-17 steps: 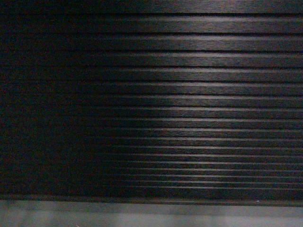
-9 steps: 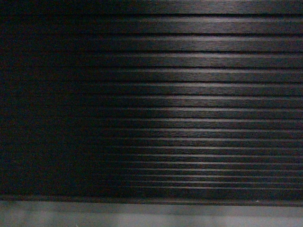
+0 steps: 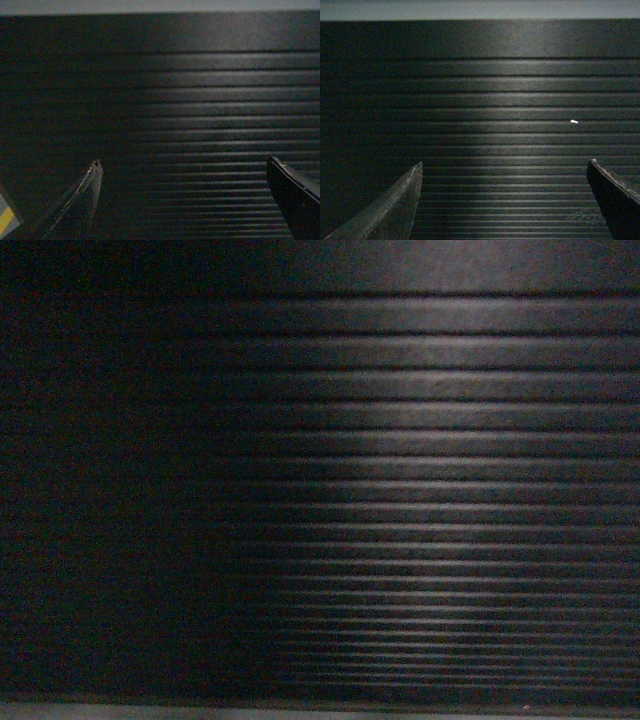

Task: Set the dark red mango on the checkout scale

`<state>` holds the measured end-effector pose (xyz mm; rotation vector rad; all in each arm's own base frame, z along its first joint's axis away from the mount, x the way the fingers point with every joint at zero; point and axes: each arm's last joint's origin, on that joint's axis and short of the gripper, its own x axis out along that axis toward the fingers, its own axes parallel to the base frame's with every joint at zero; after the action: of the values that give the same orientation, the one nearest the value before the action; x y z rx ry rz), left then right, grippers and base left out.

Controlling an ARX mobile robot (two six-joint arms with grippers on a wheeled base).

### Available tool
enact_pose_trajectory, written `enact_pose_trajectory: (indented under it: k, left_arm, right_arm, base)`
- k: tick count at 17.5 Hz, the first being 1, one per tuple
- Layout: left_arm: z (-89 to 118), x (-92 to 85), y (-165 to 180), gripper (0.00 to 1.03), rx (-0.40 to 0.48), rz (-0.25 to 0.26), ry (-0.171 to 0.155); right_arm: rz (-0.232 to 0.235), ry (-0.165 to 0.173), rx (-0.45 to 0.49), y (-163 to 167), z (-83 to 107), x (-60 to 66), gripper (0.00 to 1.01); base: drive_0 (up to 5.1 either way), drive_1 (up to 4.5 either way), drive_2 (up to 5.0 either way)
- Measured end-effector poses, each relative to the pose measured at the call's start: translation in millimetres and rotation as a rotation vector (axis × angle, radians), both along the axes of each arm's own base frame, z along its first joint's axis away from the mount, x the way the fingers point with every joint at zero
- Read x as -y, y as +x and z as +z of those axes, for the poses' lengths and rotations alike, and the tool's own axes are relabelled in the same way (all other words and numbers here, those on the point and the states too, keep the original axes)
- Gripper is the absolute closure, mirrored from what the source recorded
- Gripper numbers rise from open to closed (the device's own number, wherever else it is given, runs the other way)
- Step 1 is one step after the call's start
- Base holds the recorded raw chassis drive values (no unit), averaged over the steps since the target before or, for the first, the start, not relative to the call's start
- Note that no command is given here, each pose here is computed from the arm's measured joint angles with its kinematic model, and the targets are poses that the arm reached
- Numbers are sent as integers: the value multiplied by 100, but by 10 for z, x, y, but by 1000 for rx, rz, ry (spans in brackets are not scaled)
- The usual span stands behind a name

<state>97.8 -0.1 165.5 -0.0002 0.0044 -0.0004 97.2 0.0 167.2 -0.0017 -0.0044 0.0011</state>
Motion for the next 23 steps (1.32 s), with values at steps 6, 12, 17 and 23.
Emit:
enact_pose_trajectory:
  k: [6,12,17,23]
  left_arm:
    - [0,0,0,5,0,0,1]
    - [0,0,0,5,0,1,0]
    - [0,0,0,5,0,0,0]
    - [3,0,0,5,2,0,0]
  right_arm:
    - [-1,0,0,0,0,0,3]
    - [-1,0,1,0,1,0,3]
    - [-2,2,2,0,1,1,3]
    - [-2,1,2,0,1,1,3]
  base:
    - [0,0,0]
    - [0,0,0]
    - [0,0,0]
    - [0,0,0]
